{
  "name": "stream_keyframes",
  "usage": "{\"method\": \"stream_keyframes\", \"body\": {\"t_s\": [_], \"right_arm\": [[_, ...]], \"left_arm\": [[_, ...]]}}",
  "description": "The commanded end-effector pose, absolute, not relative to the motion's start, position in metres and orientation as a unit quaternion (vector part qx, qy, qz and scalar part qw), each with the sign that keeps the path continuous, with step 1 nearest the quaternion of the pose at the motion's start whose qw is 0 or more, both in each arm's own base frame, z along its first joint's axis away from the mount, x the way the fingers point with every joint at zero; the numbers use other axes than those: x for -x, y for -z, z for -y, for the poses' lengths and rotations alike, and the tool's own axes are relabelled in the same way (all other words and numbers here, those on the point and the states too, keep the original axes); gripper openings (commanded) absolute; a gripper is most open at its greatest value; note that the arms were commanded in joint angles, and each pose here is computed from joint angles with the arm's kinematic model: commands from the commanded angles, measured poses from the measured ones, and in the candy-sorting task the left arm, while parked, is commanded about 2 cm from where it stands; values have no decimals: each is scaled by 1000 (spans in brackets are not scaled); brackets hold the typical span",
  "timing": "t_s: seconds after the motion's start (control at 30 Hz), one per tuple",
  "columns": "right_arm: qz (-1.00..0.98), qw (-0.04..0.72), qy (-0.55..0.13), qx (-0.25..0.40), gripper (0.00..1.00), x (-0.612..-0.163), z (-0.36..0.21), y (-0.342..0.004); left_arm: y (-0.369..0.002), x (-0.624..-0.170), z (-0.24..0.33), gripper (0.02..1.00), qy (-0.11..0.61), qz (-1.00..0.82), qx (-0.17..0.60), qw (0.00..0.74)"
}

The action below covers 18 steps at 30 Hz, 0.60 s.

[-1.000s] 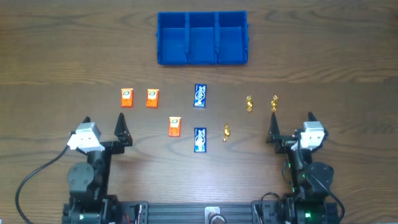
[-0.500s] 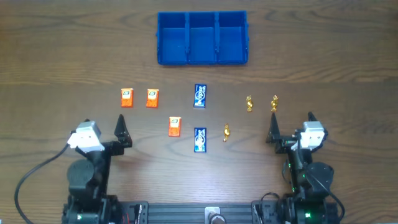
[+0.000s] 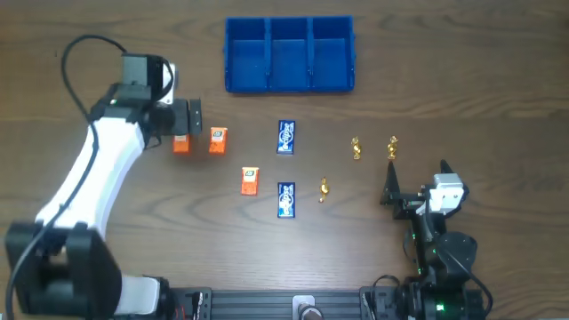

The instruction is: Sort Candies Into Trays

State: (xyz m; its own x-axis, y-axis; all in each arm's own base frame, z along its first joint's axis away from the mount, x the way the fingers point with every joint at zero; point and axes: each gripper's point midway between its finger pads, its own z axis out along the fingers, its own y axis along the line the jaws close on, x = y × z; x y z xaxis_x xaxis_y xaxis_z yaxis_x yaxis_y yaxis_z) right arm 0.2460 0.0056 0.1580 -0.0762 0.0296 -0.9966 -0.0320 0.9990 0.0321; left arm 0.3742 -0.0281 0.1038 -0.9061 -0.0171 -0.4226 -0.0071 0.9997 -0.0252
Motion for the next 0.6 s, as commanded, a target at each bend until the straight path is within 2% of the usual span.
{"method": "stream_keyframes", "body": {"t_s": [0.03,0.07,0.23,0.33,0.6], "right_arm": [[-733,680,-23,4,998,-246,-6,-157],[-733,680,-23,4,998,-246,-6,-157],[-733,680,-23,4,998,-246,-6,-157],[-733,680,-23,4,998,-246,-6,-157],[-733,680,-23,4,998,-246,-6,-157]], "left_arm": [[-62,-370,27,998,30,-988,7,151],[-44,-365,24,1000,31,-992,11,123],[-12,-354,21,967,27,-997,12,76],[-5,-354,16,952,27,-997,18,69],[4,-357,14,838,20,-997,19,68]]}}
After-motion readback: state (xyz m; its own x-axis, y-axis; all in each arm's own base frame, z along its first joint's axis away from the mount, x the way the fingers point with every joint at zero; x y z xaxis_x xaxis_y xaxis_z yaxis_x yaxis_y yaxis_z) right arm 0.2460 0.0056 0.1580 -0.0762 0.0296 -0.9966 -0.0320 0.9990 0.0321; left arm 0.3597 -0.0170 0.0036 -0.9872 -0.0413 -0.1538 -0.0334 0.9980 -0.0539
